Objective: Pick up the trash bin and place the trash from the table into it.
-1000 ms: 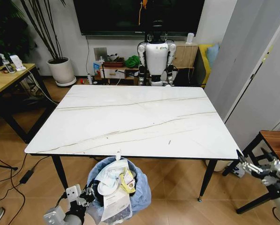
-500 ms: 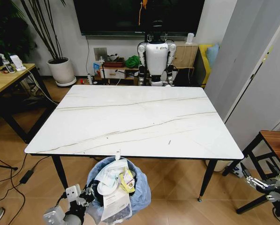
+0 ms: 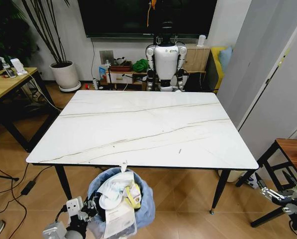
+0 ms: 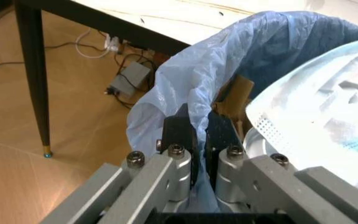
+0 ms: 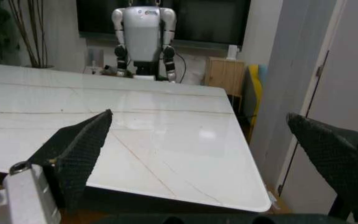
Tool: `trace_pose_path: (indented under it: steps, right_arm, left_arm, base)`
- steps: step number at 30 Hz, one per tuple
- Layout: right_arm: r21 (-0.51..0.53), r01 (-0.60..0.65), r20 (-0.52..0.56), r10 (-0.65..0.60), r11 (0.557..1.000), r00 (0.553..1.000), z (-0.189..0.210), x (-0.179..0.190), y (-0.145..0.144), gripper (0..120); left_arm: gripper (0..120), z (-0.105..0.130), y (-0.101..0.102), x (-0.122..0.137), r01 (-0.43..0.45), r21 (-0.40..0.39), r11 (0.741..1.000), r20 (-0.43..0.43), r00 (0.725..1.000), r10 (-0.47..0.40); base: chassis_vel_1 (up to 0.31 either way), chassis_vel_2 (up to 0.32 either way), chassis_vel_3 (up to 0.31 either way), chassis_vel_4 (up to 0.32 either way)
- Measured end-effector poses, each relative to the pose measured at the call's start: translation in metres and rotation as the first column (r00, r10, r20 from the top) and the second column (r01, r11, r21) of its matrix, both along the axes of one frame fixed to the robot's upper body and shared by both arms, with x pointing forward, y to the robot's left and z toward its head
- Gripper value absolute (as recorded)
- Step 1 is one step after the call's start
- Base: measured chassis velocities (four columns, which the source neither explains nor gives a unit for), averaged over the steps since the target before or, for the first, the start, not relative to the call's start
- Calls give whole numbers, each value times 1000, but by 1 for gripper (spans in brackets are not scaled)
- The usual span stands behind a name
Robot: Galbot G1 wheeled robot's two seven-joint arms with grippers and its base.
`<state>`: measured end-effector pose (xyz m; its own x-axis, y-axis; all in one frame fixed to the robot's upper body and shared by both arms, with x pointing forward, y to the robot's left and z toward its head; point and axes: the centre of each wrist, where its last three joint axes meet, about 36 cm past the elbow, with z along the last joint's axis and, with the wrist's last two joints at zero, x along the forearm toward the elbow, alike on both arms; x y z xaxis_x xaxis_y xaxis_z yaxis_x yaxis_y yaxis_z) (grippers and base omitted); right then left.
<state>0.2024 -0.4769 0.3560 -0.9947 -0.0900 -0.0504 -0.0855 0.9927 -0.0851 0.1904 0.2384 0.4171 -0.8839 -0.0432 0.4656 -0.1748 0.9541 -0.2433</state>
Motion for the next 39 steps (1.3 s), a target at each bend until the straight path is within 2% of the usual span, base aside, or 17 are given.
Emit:
trace_pose_path:
  steps: [11,14,20,32,39]
  right_arm:
    - [0,0,0,0,1000,1000,0,0,0,100]
    - [1,0,0,0,1000,1000,0,1,0,100]
    - [1,0,0,0,1000,1000,0,1,0,100]
    - [2,0,0,0,1000,1000,0,1,0,100]
    - [2,0,0,0,1000,1000,0,1,0,100]
  left_arm:
    - [0,-7,0,-1,-27,56,998,15,1000,26]
    - [0,-13,4,-1,-49,136,990,46,998,43]
    - [0,-17,8,0,-53,171,984,50,998,45]
    - [0,-25,7,0,-64,168,984,43,997,57]
    - [0,-33,1,-2,-72,111,991,17,997,70]
  base:
    - [0,0,0,0]
    - [0,0,0,0]
    - [0,0,0,0]
    - [0,0,0,0]
    - [0,0,0,0]
